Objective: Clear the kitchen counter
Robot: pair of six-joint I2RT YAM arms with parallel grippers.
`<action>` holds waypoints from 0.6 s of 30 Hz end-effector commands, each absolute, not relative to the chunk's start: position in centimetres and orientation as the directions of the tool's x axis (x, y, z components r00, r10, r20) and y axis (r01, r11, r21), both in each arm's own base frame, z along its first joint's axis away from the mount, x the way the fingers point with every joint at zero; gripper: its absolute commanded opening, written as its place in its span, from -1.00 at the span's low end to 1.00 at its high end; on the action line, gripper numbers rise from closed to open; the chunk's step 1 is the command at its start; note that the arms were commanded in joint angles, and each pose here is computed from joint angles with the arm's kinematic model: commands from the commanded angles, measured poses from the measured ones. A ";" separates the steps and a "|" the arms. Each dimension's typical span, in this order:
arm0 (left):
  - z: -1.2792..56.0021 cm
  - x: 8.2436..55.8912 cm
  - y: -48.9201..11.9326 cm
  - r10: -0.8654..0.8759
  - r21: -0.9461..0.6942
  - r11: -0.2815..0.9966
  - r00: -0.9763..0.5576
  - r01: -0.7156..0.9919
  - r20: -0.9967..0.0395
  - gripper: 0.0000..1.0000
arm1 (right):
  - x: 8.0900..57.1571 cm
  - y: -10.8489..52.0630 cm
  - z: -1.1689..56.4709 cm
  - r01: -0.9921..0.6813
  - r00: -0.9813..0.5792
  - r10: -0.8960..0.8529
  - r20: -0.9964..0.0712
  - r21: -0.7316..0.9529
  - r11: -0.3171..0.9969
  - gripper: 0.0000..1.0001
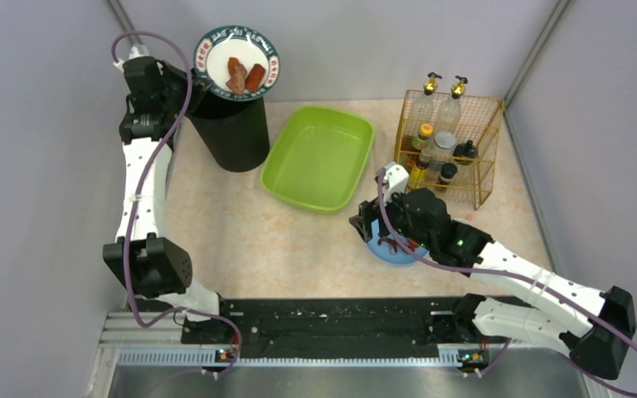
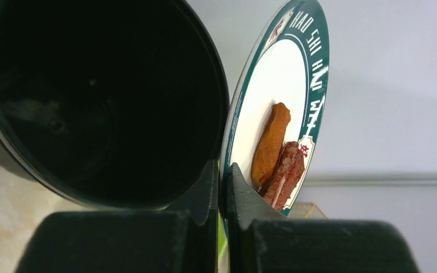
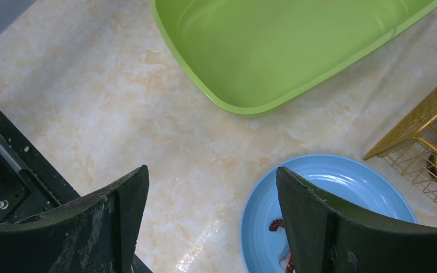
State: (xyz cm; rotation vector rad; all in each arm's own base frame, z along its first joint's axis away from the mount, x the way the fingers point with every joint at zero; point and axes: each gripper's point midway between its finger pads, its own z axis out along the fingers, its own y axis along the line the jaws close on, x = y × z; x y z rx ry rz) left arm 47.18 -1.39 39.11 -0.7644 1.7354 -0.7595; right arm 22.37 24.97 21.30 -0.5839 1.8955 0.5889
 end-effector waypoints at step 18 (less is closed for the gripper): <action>46.6 48.4 8.4 -0.691 -0.694 0.688 0.099 -0.213 -0.716 -1.00 | 22.2 25.9 22.3 -0.657 -0.333 -0.097 -0.938 0.157 0.738 0.61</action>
